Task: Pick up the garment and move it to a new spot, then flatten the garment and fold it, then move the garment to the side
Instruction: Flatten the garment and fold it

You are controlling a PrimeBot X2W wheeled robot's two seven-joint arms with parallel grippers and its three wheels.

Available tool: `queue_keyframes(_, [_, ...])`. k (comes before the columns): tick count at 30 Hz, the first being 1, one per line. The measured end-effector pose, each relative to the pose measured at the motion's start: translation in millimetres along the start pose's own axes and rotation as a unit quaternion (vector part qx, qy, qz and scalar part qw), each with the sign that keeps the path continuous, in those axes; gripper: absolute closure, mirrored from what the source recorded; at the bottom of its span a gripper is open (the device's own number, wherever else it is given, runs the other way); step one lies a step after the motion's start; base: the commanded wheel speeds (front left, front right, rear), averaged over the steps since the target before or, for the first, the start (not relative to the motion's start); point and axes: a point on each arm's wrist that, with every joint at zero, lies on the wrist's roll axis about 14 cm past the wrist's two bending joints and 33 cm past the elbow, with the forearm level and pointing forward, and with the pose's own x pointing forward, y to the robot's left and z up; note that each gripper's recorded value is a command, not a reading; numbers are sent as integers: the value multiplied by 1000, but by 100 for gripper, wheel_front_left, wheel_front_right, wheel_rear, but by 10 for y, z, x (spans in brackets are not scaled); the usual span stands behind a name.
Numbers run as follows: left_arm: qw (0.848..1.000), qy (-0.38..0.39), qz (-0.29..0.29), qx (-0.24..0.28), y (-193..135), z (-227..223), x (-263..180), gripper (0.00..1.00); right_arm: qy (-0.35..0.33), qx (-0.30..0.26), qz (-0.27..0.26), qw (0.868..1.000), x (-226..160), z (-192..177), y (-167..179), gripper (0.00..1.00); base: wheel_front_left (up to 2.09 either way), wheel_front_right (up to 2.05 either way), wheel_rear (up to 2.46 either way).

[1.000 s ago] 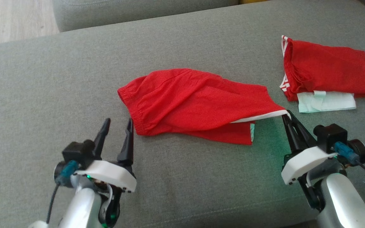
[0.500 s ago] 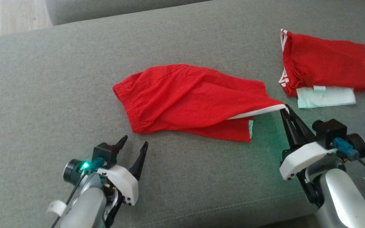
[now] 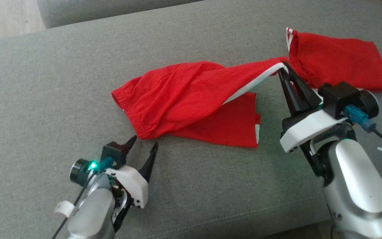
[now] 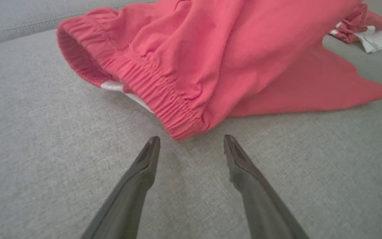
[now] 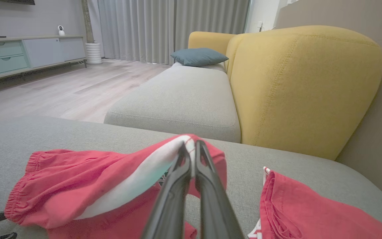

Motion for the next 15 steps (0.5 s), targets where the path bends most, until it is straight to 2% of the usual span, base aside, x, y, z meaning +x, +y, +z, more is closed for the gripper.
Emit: queue_keyframes(15, [1000, -14, -11, 12, -73, 102, 49, 0, -31, -4, 5, 999, 89, 303, -41, 100, 0, 0, 0])
